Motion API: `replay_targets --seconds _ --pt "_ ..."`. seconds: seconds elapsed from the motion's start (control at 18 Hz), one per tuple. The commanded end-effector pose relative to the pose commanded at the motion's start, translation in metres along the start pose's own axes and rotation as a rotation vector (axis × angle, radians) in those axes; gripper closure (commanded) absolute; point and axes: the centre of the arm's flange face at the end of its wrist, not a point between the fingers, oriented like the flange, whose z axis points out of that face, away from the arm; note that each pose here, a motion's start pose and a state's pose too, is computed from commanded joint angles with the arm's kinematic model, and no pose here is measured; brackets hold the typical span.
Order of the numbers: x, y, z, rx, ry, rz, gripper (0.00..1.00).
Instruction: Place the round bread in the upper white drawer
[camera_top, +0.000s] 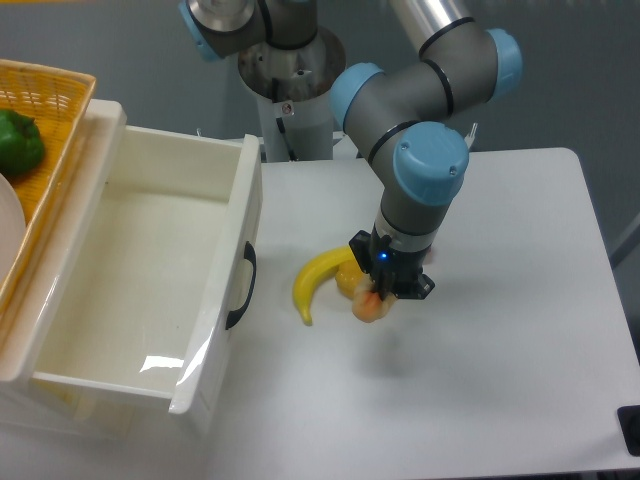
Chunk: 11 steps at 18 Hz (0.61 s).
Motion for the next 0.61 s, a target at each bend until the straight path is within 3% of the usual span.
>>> replay_targets --seconds 0.61 --pt "0.002 -0.001 -0.016 0.011 -0.025 -0.013 0.95"
